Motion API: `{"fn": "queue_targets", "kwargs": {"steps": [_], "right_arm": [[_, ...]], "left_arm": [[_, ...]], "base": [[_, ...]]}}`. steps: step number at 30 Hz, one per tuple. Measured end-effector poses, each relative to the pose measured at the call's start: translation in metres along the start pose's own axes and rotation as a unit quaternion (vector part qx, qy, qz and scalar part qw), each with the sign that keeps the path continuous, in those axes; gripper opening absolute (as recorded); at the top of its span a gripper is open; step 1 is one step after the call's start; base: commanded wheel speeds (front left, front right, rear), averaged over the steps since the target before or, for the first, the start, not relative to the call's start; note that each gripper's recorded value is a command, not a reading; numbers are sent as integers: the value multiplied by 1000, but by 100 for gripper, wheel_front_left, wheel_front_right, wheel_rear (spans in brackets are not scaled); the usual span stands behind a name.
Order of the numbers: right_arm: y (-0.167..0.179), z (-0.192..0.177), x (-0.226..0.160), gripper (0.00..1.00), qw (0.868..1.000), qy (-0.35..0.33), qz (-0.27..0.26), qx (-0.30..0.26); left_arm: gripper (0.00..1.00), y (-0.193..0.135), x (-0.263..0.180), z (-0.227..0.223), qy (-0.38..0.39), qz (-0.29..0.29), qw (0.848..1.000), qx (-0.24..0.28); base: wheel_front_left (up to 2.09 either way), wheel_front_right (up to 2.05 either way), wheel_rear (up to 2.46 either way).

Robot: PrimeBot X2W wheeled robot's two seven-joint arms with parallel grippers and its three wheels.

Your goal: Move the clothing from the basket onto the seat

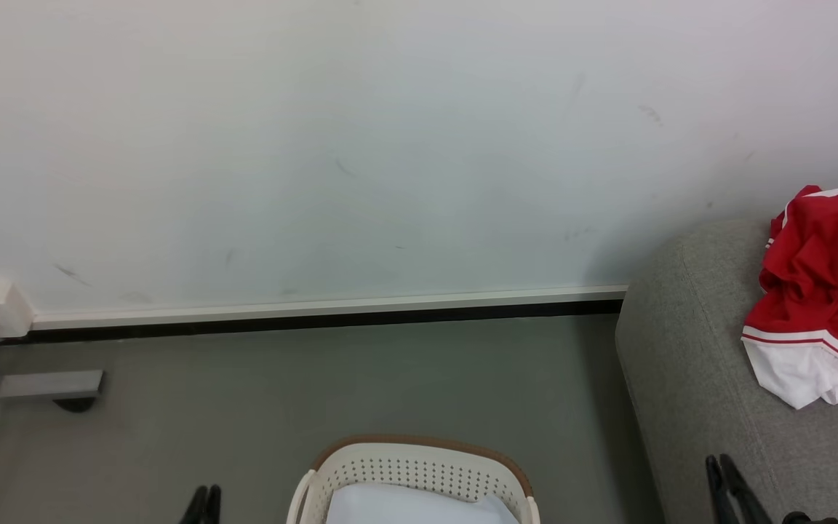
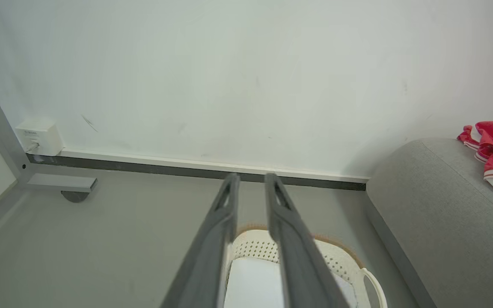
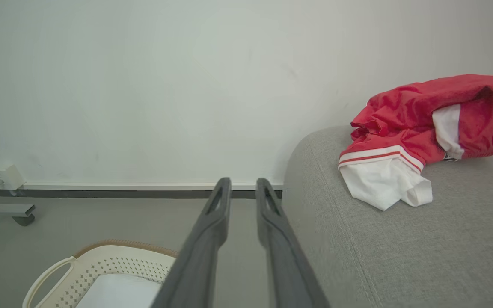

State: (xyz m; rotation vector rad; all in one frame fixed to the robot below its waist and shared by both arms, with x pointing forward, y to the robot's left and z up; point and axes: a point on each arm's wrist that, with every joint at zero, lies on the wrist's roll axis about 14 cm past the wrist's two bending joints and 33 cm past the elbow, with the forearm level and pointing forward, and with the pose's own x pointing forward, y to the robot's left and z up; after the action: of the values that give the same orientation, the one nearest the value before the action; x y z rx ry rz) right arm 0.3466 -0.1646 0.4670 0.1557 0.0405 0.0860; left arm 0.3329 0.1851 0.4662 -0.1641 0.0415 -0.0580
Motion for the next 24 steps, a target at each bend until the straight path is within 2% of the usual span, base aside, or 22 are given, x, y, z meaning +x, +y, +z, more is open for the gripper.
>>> {"fn": "queue_targets", "kwargs": {"steps": [6, 24], "right_arm": [[-1, -16, -6, 0, 999, 27, -9, 23], [-16, -10, 1, 0, 982, 24, -52, 180]], "left_arm": [[0, -2, -5, -16, 25, 7, 999, -27], [0, 10, 6, -10, 24, 47, 983, -178]], "base": [[0, 0, 0], [0, 0, 0]]}}
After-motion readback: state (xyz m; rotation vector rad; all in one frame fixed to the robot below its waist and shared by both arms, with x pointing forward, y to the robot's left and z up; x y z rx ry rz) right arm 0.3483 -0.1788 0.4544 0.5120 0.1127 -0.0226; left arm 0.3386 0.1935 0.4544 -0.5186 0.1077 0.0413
